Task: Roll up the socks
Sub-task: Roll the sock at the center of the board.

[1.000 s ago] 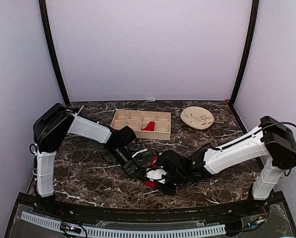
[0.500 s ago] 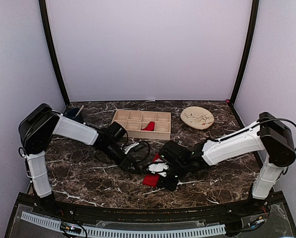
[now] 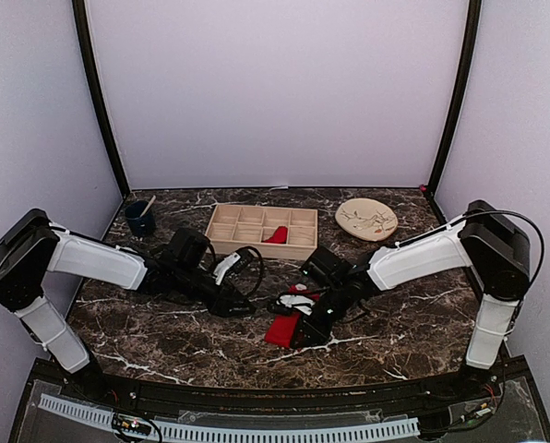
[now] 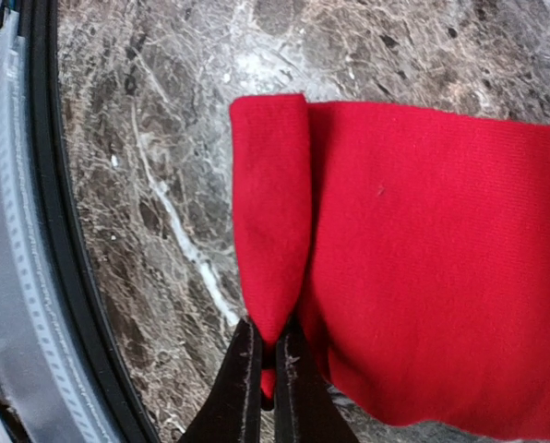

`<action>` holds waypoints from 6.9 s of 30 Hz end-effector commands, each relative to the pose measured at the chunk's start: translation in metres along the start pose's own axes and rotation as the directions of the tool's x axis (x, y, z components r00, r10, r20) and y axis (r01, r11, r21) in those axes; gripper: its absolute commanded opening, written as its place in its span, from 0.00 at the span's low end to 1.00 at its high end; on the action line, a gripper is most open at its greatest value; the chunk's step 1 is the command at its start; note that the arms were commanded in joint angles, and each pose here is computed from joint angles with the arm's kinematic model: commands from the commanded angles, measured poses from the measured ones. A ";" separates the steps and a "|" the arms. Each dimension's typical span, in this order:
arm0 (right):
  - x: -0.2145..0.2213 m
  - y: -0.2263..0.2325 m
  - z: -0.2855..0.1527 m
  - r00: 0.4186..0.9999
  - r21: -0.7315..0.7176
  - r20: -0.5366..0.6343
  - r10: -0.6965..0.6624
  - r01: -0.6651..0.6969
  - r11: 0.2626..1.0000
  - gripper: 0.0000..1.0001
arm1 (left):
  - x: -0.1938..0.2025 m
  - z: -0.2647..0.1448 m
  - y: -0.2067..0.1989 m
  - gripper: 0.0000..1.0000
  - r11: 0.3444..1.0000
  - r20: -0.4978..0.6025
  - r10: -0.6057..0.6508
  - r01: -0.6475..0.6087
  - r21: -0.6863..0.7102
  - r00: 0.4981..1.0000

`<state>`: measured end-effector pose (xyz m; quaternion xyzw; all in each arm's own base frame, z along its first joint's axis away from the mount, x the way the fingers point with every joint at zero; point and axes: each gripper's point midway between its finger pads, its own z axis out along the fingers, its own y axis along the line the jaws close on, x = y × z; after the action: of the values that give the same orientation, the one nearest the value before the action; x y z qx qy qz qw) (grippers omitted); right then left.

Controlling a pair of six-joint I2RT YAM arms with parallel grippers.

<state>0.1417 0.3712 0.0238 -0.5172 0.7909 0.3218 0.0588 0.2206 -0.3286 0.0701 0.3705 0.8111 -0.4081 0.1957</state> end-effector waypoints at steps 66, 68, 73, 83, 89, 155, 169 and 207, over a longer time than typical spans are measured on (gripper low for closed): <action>0.006 0.016 0.008 0.909 -0.447 -0.161 0.386 -0.415 0.792 0.02 | 0.058 0.061 -0.059 0.24 0.456 -0.325 0.824 -0.884 -0.105 0.464; 0.006 0.016 0.008 0.909 -0.448 -0.162 0.384 -0.415 0.792 0.02 | 0.057 0.062 -0.058 0.24 0.446 -0.327 0.827 -0.888 -0.113 0.457; 0.006 0.016 0.008 0.908 -0.451 -0.162 0.386 -0.416 0.789 0.02 | 0.063 0.065 -0.057 0.23 0.456 -0.334 0.824 -0.886 -0.087 0.457; 0.009 0.018 0.007 0.905 -0.465 -0.170 0.389 -0.422 0.778 0.01 | 0.073 0.069 -0.047 0.23 0.463 -0.376 0.806 -0.883 -0.080 0.457; 0.013 0.018 0.008 0.901 -0.464 -0.180 0.395 -0.432 0.774 0.01 | 0.064 0.071 -0.044 0.26 0.439 -0.383 0.808 -0.891 -0.116 0.448; 0.005 -0.051 -0.038 0.835 -0.277 0.099 0.541 -0.499 0.821 0.30 | 0.092 0.069 -0.050 0.00 0.938 -0.564 0.346 -0.275 0.210 0.750; 0.005 -0.076 -0.072 0.840 -0.012 0.330 0.431 -0.453 0.892 0.31 | 0.091 0.065 -0.044 0.00 0.971 -0.606 0.197 -0.070 0.227 0.771; -0.010 0.026 -0.024 0.936 0.501 0.073 -0.346 0.265 0.824 0.37 | 0.100 0.061 -0.033 0.00 0.932 -0.700 -0.039 0.279 0.232 0.713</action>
<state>0.1221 0.3654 0.0551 -0.5649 0.7576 0.1646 0.2825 0.1465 -0.3775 0.0199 0.4611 0.7516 -0.4457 -0.1545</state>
